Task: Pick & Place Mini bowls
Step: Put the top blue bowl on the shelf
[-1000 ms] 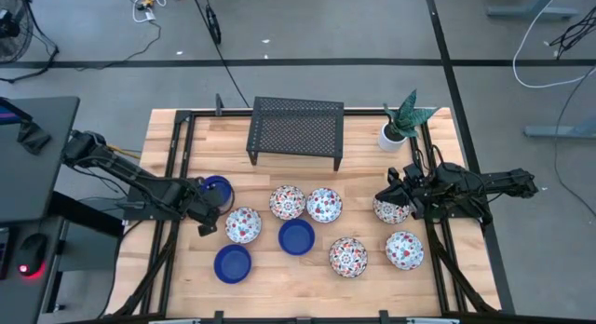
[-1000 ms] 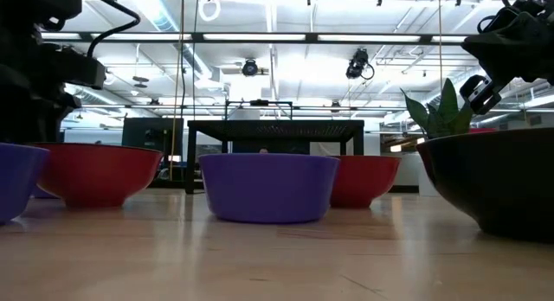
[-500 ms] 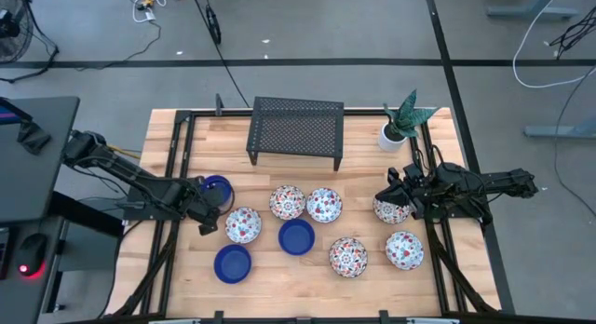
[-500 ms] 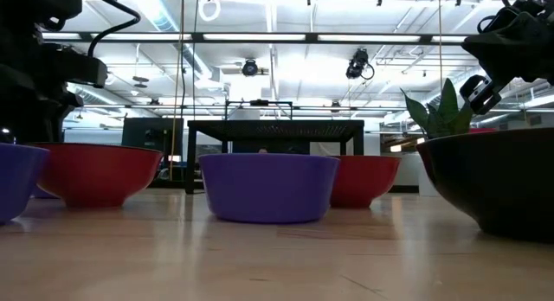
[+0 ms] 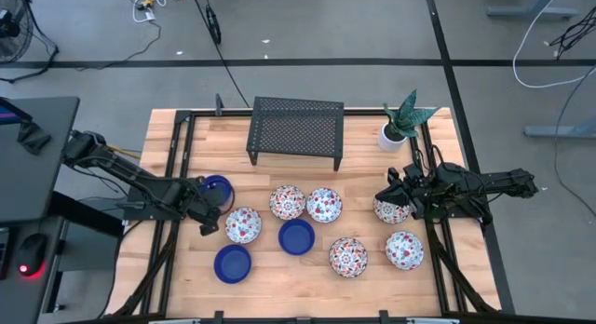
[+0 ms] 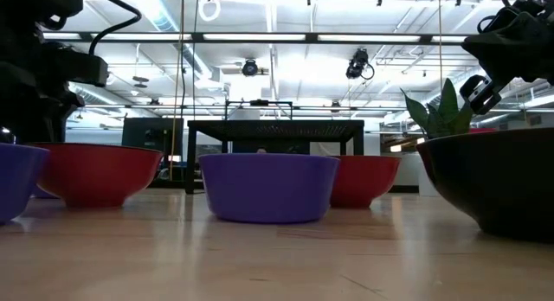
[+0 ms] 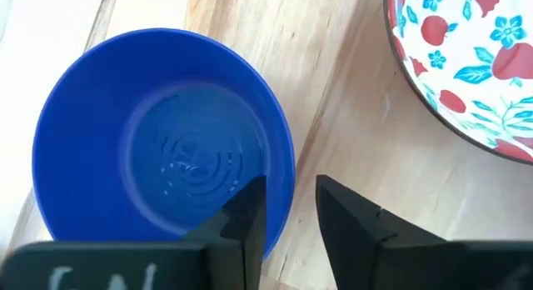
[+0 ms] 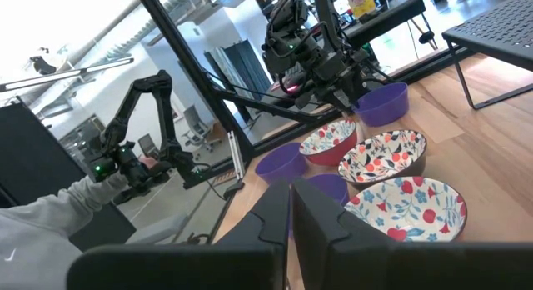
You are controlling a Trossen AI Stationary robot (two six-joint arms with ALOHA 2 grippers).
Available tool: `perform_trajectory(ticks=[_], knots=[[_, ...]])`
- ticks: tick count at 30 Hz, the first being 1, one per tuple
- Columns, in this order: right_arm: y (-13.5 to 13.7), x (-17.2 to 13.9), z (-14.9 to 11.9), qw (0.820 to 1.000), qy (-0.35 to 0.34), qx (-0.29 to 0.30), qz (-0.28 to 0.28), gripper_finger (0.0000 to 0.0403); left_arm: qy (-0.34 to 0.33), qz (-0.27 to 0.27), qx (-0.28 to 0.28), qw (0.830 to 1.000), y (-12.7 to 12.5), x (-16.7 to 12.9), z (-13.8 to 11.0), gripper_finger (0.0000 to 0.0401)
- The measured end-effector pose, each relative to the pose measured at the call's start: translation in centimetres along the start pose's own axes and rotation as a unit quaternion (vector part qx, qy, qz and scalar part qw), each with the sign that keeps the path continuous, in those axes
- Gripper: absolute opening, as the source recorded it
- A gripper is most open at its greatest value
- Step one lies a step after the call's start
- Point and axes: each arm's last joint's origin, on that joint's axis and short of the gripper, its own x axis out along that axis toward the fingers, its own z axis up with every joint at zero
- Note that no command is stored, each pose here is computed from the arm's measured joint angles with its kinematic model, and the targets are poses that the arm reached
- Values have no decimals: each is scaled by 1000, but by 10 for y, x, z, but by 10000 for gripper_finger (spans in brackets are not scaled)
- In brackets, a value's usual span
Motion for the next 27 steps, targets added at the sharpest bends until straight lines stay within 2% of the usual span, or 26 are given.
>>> perform_trajectory(ticks=[6,12,20,27], knots=[[0,0,0,1000,0,0,0,20,17,6,-24,1000,7,9,-3,111],[0,0,0,1000,0,0,0,20,31,-18,-40,999,8,16,-4,102],[0,0,0,1000,0,0,0,20,22,-34,-31,999,5,9,3,101],[0,0,0,1000,0,0,0,20,20,-25,-29,999,6,8,3,92]])
